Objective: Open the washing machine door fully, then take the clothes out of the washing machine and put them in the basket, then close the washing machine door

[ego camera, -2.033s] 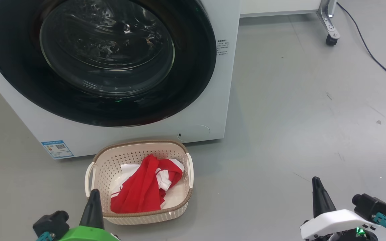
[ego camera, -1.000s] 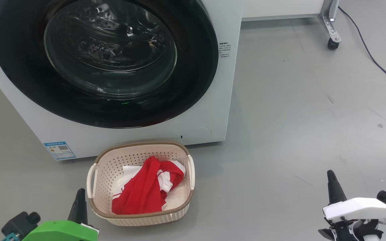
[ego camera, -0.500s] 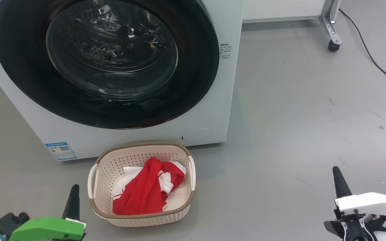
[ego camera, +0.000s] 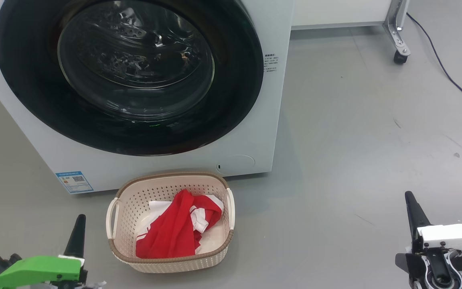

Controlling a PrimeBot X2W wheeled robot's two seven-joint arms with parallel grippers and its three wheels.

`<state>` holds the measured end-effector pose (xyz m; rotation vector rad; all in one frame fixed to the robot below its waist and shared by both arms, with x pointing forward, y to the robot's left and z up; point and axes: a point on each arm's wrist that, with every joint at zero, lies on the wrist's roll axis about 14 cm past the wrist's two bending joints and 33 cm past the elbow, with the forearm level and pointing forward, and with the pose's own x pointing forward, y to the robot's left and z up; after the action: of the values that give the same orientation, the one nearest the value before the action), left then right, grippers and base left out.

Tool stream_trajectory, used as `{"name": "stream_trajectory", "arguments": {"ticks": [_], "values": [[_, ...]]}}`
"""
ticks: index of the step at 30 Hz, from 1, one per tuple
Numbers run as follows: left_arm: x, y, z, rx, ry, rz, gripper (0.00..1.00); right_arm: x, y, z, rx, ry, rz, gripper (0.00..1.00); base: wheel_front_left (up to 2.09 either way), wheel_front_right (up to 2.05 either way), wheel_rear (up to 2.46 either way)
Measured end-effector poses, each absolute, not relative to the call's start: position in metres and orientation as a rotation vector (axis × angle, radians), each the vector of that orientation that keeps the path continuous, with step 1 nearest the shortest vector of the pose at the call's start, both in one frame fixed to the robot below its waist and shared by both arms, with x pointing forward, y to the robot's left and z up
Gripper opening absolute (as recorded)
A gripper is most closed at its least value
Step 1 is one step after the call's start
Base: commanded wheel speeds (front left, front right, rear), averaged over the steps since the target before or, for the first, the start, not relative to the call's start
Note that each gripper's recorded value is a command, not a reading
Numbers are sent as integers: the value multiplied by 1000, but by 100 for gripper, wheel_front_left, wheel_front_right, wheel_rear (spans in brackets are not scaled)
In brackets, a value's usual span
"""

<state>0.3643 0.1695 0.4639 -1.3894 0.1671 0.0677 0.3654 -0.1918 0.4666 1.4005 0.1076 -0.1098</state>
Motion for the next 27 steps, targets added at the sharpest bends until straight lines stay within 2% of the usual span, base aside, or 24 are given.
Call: {"name": "stream_trajectory", "arguments": {"ticks": [15,27], "values": [[370,184,476,-1589,100,67,0,372,-202,477,1585,57,-100,0,0,0,0],[372,184,476,-1591,103,60,0,373,-203,476,1585,58,-103,0,0,0,0]]}}
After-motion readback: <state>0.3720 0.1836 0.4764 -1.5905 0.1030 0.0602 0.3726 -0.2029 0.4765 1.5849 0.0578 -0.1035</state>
